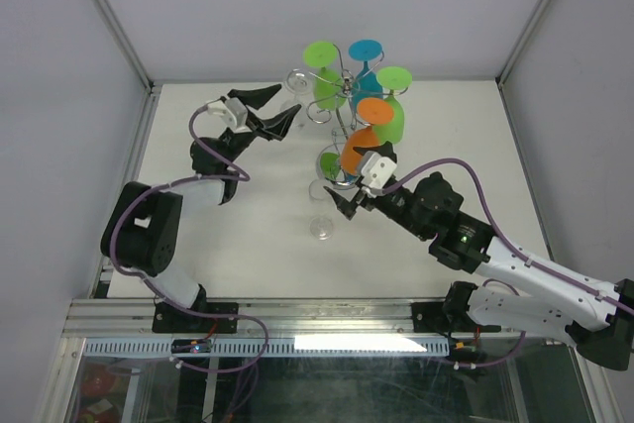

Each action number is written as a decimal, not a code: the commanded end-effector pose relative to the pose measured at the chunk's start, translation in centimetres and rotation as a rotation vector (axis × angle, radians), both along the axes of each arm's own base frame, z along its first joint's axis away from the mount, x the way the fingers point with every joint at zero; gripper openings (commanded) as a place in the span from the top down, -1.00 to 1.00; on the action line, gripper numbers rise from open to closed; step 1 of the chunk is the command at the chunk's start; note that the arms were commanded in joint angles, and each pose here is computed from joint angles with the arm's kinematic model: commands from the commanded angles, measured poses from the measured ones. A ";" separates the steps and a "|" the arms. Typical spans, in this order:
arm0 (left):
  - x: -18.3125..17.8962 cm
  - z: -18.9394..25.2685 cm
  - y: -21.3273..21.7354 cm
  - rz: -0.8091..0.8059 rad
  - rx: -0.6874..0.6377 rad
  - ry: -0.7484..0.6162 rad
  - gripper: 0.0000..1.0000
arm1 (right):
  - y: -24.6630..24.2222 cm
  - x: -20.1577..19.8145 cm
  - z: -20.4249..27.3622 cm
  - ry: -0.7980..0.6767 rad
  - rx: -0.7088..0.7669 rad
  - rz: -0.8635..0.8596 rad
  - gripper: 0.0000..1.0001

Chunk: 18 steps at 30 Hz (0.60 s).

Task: Place the wine glass upside down on the wine glass rack
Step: Turn the wine glass upside down at the wine rack.

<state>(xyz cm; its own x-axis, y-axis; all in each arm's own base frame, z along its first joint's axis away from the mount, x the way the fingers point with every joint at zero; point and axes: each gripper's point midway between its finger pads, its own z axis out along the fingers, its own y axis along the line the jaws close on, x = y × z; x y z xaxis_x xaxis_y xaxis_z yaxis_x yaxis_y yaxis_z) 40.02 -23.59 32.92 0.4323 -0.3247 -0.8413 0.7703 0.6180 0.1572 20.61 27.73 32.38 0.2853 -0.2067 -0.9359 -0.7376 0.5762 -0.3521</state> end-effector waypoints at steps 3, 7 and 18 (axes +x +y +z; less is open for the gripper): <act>-1.8 2.4 4.9 0.220 -0.091 0.001 -0.42 | -1.2 1.1 2.7 -0.028 0.134 -0.097 -0.99; -2.8 1.8 8.0 0.339 -0.174 0.153 -0.88 | -1.8 1.5 2.9 -0.022 0.185 -0.139 -0.99; -5.0 -5.4 15.1 0.732 -0.189 0.858 -0.98 | -0.4 1.2 1.5 0.059 0.137 -0.094 -0.99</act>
